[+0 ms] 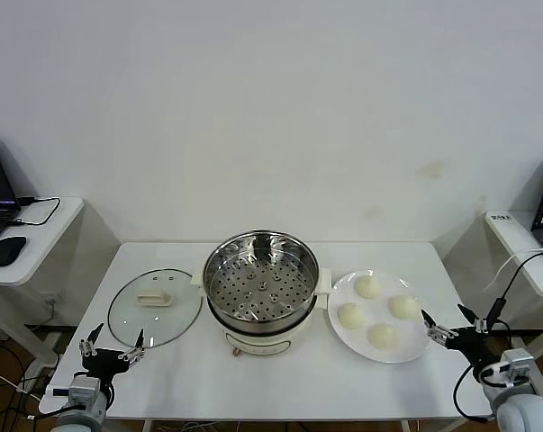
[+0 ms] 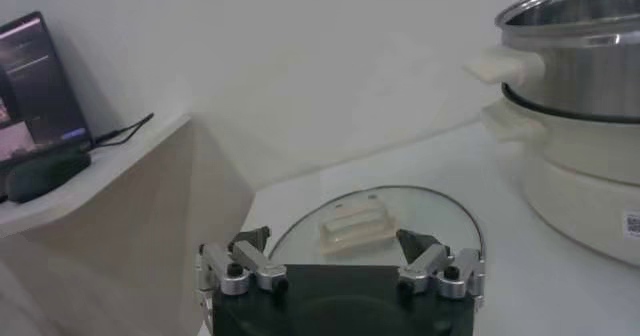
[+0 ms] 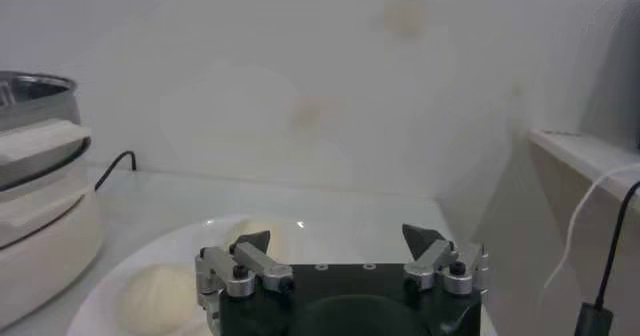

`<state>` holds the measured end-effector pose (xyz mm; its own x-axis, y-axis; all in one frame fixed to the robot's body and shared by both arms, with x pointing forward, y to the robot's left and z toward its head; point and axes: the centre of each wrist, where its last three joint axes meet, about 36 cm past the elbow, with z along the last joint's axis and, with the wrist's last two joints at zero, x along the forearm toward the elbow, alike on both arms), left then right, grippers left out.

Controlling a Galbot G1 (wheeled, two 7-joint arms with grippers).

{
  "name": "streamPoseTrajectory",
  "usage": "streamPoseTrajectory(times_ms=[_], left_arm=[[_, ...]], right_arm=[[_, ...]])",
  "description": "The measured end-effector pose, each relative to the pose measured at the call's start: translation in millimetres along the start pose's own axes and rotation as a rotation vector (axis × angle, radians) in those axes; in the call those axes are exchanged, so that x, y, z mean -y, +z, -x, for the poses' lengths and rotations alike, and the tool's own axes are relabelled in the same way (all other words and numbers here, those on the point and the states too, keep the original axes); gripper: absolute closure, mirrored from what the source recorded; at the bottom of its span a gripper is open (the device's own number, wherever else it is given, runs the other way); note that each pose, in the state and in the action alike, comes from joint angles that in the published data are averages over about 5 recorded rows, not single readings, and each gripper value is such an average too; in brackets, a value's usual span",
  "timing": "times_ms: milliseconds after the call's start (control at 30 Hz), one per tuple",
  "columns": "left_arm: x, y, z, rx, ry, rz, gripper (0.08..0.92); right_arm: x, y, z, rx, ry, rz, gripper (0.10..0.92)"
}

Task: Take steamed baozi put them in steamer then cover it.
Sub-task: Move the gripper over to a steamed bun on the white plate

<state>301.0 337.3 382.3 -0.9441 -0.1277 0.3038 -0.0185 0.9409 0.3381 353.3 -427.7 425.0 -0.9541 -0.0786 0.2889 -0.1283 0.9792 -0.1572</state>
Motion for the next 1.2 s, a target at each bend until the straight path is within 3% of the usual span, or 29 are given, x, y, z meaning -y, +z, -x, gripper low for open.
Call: streamPoseTrajectory(times_ms=[200, 533, 900, 1200], left_arm=[[0.3, 1.6, -1.5, -0.004, -0.014, 0.002, 0.177], [-0.9, 0.8, -6.9, -0.002, -0.049, 0.007, 0.177], [-3.4, -3.9, -14.8, 0.008, -0.072, 0.008, 0.177], [-3.5, -3.9, -20.9, 0.004, -0.083, 0.002, 0.177]], right_arm=[[18.1, -32.7, 26.6, -0.030, -0.070, -0.143, 0.200], [41.3, -115.3, 106.5, -0.151, -0.331, -0.531, 0.200], [17.5, -184.4, 213.0, -0.287, -0.658, -0.926, 0.200], [-10.2, -201.8, 279.4, -0.432, -0.815, -1.165, 0.200]])
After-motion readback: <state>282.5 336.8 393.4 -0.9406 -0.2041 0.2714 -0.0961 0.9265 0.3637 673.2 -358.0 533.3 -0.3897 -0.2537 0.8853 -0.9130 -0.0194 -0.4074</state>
